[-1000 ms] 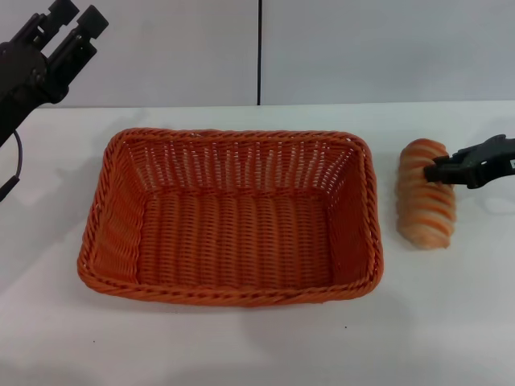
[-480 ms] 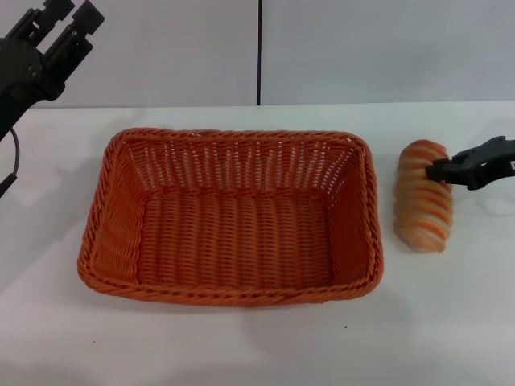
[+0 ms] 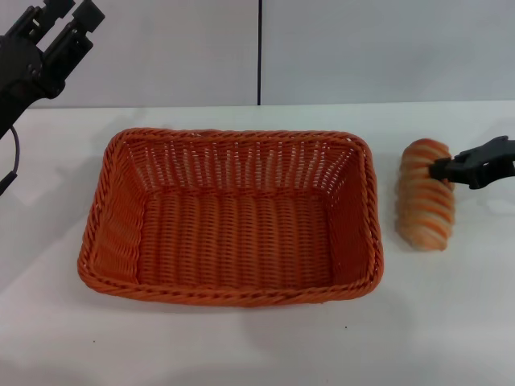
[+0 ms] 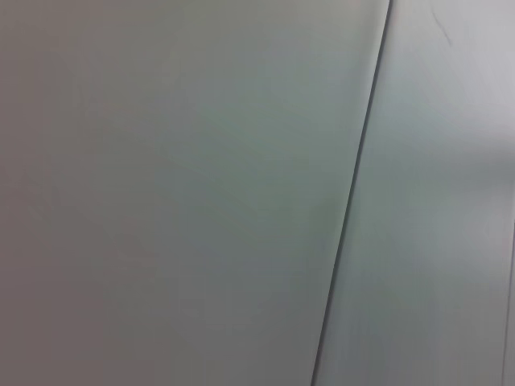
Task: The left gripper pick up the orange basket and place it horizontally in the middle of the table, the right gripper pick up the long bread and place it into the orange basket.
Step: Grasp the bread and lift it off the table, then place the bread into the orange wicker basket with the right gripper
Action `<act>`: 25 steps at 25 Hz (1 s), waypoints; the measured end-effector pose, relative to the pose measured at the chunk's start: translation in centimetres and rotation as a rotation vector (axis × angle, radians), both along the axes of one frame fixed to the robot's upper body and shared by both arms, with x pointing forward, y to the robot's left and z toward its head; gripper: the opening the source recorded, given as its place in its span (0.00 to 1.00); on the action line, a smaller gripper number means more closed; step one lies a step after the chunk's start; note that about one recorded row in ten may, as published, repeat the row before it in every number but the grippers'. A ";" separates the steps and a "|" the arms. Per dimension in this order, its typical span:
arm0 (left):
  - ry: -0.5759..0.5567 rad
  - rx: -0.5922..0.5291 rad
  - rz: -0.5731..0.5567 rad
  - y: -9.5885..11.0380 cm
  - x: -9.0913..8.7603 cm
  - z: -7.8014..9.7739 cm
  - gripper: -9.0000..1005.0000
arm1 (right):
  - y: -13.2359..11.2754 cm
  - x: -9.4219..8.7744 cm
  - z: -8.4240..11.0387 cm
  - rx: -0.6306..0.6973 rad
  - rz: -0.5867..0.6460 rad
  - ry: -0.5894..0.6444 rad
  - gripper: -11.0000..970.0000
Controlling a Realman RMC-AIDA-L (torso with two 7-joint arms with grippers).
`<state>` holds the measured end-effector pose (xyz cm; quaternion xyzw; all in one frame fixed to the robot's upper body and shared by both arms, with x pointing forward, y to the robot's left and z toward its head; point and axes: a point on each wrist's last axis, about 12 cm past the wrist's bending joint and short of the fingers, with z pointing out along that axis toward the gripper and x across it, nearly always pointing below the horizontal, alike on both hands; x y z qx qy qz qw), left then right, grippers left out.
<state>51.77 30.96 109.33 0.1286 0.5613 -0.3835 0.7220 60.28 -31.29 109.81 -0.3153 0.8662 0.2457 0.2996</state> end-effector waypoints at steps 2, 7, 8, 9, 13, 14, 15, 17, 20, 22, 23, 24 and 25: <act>0.000 0.000 0.000 0.0 0.0 0.0 0.60 | -0.6 0.0 0.4 0.024 -0.034 -0.019 0.08; -0.007 -0.003 -0.004 0.0 -0.2 0.0 0.60 | -2.9 -0.5 2.2 0.137 -0.141 -0.111 0.07; -0.007 -0.003 -0.003 0.1 -0.2 0.0 0.60 | -4.2 -0.9 3.5 0.215 -0.190 -0.174 0.07; -0.010 -0.007 0.002 0.2 -0.2 0.1 0.60 | -4.2 -0.9 3.5 0.215 -0.190 -0.174 0.07; -0.020 -0.004 0.008 0.3 -0.4 0.1 0.60 | -5.4 -2.4 7.6 0.472 -0.182 -0.357 0.07; -0.020 -0.004 0.008 0.3 -0.4 0.1 0.60 | -5.4 -2.4 7.6 0.472 -0.182 -0.357 0.07; -0.023 -0.002 0.009 0.3 -0.4 0.1 0.60 | -5.0 -2.6 8.3 0.510 -0.152 -0.382 0.06; -0.024 -0.001 0.009 0.3 -0.4 0.1 0.60 | -3.3 -2.7 9.4 0.586 -0.052 -0.408 0.06; -0.034 0.006 0.011 0.2 -0.3 0.1 0.60 | 0.8 -2.3 10.1 0.648 0.121 -0.377 0.06; -0.034 0.006 0.011 0.2 -0.3 0.1 0.60 | 3.6 -1.9 10.0 0.665 0.205 -0.346 0.06; -0.038 0.010 0.013 0.0 -0.2 0.1 0.60 | 6.4 -1.6 9.5 0.669 0.273 -0.315 0.06; -0.039 0.011 0.013 0.0 -0.2 0.1 0.60 | 6.4 -1.6 9.5 0.669 0.273 -0.315 0.06; -0.039 0.011 0.012 -0.1 -0.1 0.1 0.60 | 7.6 -1.5 9.2 0.670 0.300 -0.297 0.06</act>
